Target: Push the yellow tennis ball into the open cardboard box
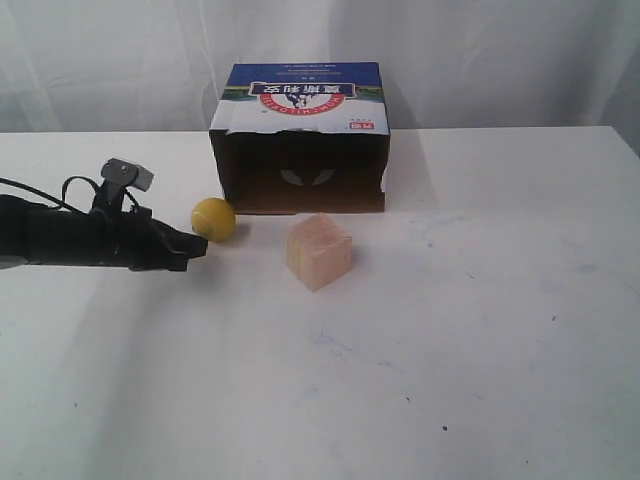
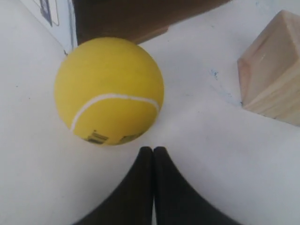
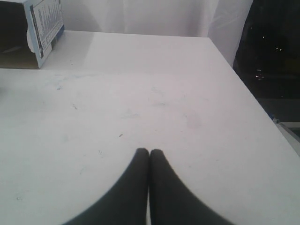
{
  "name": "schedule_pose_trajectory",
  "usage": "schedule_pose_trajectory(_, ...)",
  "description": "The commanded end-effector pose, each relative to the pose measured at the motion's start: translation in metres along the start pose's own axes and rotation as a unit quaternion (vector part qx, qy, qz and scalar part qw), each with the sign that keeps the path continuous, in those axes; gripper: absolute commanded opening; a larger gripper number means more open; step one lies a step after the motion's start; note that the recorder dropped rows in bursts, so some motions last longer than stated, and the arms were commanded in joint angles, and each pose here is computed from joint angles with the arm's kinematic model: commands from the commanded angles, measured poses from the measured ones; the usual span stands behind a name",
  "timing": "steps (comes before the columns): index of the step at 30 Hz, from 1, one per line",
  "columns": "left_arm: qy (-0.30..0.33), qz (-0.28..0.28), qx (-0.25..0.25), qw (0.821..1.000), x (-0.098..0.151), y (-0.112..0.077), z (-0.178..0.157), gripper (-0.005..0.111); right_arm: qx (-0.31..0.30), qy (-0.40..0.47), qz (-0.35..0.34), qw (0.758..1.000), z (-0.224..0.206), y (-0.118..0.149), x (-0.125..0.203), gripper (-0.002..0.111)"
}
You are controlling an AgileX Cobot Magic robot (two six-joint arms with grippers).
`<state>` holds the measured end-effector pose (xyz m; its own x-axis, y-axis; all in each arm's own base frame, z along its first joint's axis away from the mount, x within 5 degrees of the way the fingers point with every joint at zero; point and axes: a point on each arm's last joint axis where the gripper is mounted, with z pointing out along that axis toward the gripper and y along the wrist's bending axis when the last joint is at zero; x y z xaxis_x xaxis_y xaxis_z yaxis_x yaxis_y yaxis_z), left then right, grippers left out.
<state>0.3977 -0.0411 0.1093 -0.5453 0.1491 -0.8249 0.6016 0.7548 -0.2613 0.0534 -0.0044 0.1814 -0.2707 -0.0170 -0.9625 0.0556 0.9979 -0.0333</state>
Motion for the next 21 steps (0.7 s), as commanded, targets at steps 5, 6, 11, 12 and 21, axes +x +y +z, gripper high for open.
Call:
schedule_pose_trajectory(5,-0.013,0.066,-0.003,0.998,-0.003,0.012,0.011,0.0,0.003,-0.006,0.012,1.0,0.0,0.0,0.0,0.0)
schedule_pose_trajectory(6,-0.016,0.069,-0.003,0.998,-0.005,0.012,0.011,0.0,0.003,-0.006,0.012,1.0,0.0,0.0,0.0,0.0)
schedule_pose_trajectory(11,0.021,0.068,0.057,0.996,0.001,-0.002,0.001,0.0,0.003,-0.006,0.012,1.0,0.0,0.0,0.0,0.0)
schedule_pose_trajectory(12,0.066,0.082,0.093,0.99,0.008,-0.009,-0.007,0.0,0.003,-0.006,0.012,1.0,0.0,0.0,0.0,0.0)
schedule_pose_trajectory(21,-0.052,0.011,-0.105,0.993,-0.042,0.041,-0.096,0.0,0.003,-0.006,0.012,1.0,0.0,0.0,0.0,0.0)
